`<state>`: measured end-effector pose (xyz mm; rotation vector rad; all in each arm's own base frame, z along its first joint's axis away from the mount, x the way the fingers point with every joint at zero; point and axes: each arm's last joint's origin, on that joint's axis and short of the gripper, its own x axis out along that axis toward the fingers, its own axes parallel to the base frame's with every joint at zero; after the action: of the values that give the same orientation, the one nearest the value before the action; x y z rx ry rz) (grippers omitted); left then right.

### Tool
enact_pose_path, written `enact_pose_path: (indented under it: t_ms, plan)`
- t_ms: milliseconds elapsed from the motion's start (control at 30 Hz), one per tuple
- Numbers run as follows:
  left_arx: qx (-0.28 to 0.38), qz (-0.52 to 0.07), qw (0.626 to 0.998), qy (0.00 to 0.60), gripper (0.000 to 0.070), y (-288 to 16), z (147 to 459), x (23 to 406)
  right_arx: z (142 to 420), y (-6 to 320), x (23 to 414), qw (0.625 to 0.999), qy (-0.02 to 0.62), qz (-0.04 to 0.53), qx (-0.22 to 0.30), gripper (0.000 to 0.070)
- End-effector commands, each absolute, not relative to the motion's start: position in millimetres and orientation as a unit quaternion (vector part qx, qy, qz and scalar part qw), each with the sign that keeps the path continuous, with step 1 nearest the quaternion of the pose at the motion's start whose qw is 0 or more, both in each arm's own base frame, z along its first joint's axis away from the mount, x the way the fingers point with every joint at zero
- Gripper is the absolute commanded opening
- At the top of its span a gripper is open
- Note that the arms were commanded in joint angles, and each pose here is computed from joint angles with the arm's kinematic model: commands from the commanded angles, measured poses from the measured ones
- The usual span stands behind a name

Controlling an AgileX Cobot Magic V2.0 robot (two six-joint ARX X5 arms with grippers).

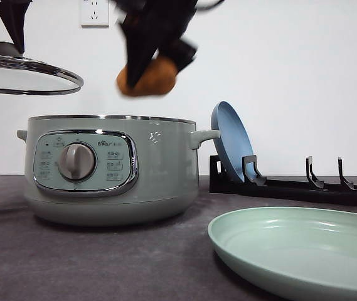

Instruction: Transfer potato from steamer to green plate

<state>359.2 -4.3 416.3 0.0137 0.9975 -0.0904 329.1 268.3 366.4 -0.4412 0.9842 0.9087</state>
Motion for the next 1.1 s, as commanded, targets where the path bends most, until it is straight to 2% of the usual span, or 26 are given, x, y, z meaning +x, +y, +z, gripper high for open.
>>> enact_pose_path:
  t_ms: [0, 267, 467, 700, 867, 1067]
  plan:
    - [0.012, -0.047, 0.894, 0.445, 0.0003, -3.7, 430.6, 357.3, 389.6, 258.7, 316.8, 0.775, 0.442, 0.412, -0.187, 0.0212]
    - [0.012, -0.047, 0.893, 0.447, 0.0003, -3.9, 430.3, 356.9, 447.7, 202.9, 251.2, 0.808, 0.416, 0.381, -0.171, 0.0212]
    - [0.012, -0.047, 0.893, 0.448, 0.0003, -3.7, 430.2, 356.8, 449.4, 154.1, 190.6, 0.810, 0.432, 0.367, -0.149, 0.0212]
    - [0.012, -0.047, 0.893, 0.448, 0.0003, -3.8, 430.2, 356.8, 408.2, 107.1, 130.2, 0.802, 0.473, 0.344, -0.123, 0.0212]
    - [0.012, -0.047, 0.893, 0.448, 0.0003, -3.9, 430.2, 356.7, 362.0, 87.5, 105.1, 0.826, 0.462, 0.320, -0.056, 0.0212]
    - [0.012, -0.047, 0.893, 0.448, 0.0003, -3.9, 430.2, 356.8, 305.8, 82.6, 98.8, 0.842, 0.452, 0.293, 0.025, 0.0212]
